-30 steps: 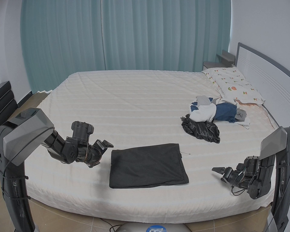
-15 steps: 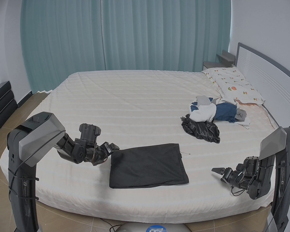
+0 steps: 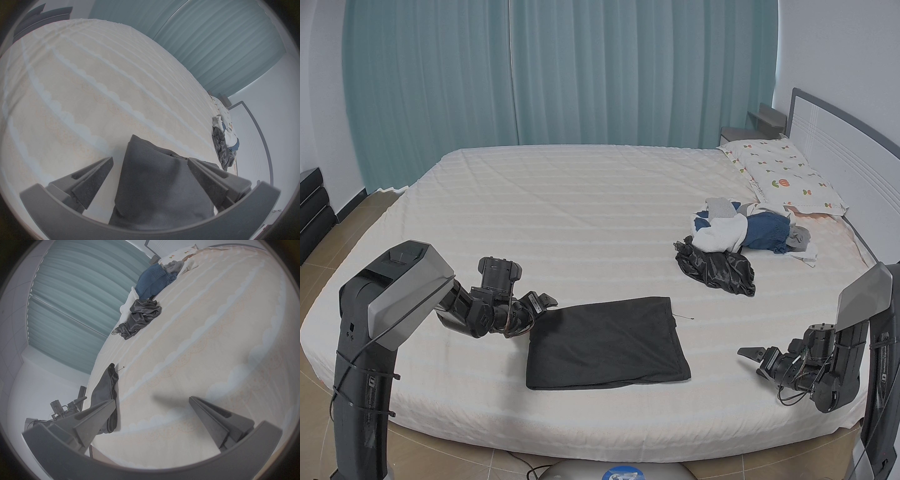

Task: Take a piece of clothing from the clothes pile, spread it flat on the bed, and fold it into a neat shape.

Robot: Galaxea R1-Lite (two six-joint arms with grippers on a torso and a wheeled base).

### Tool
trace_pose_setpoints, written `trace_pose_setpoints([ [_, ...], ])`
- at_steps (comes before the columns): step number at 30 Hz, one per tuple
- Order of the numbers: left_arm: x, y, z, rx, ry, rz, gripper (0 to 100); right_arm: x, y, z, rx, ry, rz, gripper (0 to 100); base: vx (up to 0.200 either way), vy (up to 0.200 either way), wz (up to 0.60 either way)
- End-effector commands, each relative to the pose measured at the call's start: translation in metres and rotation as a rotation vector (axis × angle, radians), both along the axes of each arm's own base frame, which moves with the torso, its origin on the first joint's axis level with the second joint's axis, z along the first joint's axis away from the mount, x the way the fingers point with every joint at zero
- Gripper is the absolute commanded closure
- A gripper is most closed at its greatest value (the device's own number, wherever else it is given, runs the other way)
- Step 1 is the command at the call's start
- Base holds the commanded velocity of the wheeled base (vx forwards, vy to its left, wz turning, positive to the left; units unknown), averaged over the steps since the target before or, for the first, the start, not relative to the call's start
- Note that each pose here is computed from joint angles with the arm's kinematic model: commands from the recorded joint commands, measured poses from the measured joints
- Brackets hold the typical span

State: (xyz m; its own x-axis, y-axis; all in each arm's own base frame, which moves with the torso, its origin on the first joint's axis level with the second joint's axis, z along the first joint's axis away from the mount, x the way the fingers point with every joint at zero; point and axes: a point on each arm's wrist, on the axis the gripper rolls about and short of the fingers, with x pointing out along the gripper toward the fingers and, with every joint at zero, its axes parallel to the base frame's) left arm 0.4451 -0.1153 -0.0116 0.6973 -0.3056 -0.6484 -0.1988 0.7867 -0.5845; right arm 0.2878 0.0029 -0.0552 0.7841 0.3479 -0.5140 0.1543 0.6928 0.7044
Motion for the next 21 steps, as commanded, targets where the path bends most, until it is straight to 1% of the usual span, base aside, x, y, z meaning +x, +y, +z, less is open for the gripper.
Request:
trace_pose_setpoints([
  [1,0.009,-0.004,-0.013,0.001,0.003,0.002,0,0.001,0.0,0.001,0.0,-0.012,0.0,0,0.0,0.0,0.0],
  [4,0.014,-0.008,-0.017,0.02,-0.008,0.024,0,0.001,0.0,0.001,0.0,-0.013,0.0,0,0.0,0.0,0.0],
  [5,0.015,-0.008,-0.018,0.026,-0.013,0.034,100,0.001,0.0,0.001,0.0,-0.013,0.0,0,0.0,0.0,0.0],
  [6,0.015,-0.008,-0.019,0.026,-0.013,0.034,100,0.001,0.0,0.001,0.0,-0.013,0.0,0,0.0,0.0,0.0],
  [9,0.021,-0.008,-0.018,0.02,-0.029,0.079,100,0.001,0.0,0.001,0.0,-0.012,0.0,0,0.0,0.0,0.0],
  [10,0.024,-0.008,-0.016,0.009,-0.038,0.114,100,0.001,0.0,0.001,0.0,-0.012,0.0,0,0.0,0.0,0.0],
  [12,0.026,-0.008,-0.014,0.002,-0.046,0.141,100,0.001,0.0,0.001,0.0,-0.012,0.0,0,0.0,0.0,0.0],
  [21,0.03,-0.005,-0.014,0.031,-0.067,0.195,100,0.001,0.0,0.001,0.0,-0.012,0.0,0,0.0,0.0,0.0],
])
